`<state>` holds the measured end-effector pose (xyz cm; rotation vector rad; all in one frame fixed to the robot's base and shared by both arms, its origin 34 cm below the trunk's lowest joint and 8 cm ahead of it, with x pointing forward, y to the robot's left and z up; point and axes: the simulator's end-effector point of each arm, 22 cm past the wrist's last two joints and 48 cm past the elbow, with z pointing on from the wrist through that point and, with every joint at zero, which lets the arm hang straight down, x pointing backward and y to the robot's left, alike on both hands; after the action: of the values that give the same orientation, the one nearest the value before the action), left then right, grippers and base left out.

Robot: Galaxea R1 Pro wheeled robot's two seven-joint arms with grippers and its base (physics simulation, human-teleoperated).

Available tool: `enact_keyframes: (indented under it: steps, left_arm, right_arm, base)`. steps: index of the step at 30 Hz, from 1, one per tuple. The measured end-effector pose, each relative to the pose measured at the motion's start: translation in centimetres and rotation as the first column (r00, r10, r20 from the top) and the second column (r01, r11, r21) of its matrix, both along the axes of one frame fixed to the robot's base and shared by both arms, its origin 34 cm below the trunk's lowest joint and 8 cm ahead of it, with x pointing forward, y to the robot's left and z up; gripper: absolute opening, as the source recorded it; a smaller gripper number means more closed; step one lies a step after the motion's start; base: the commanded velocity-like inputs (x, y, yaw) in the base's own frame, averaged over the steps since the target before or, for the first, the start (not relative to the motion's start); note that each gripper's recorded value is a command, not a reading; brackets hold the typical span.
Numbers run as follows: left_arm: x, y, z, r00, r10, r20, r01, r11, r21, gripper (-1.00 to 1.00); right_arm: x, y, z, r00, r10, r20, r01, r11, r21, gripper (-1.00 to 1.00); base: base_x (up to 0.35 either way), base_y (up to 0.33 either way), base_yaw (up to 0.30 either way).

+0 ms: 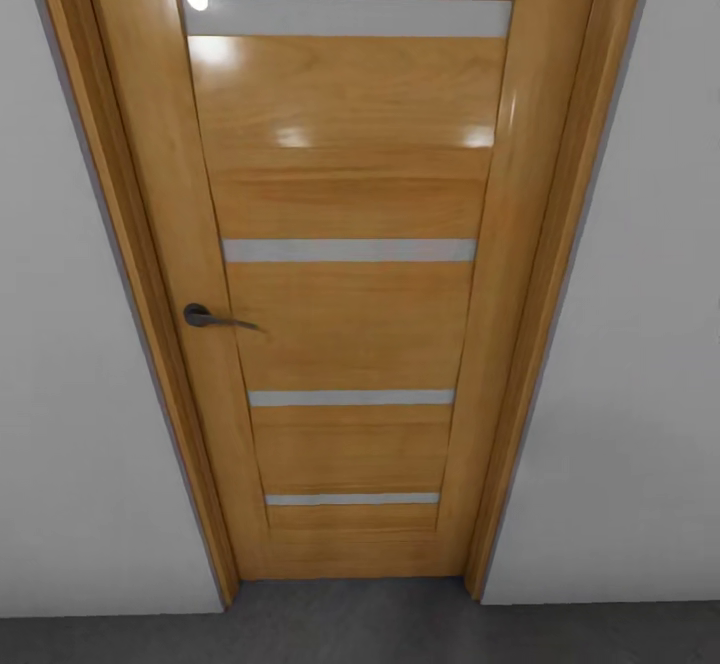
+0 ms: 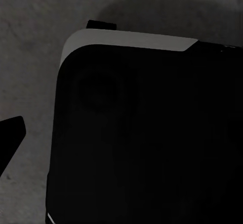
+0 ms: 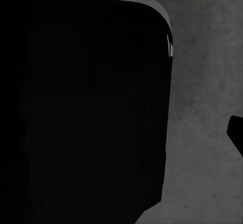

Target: Move the two storage containers from the living room to the garage. In the garage, place one container on the floor and stack the other container on top of it (either order is fine).

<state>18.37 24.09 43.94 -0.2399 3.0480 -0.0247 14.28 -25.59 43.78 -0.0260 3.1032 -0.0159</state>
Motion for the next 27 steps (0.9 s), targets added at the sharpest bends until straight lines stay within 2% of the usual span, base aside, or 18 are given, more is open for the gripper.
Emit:
enact_keyframes:
  steps: [27]
  left_arm:
    - [0.22,0.13,0.02,1.000,0.002,0.011,-0.002,1.000,0.003,1.00]
  right_arm:
    - [0.00,-0.02,0.00,1.000,-0.001,0.000,0.001,1.000,0.000,1.00]
  base:
    - [0.000,0.000,0.005]
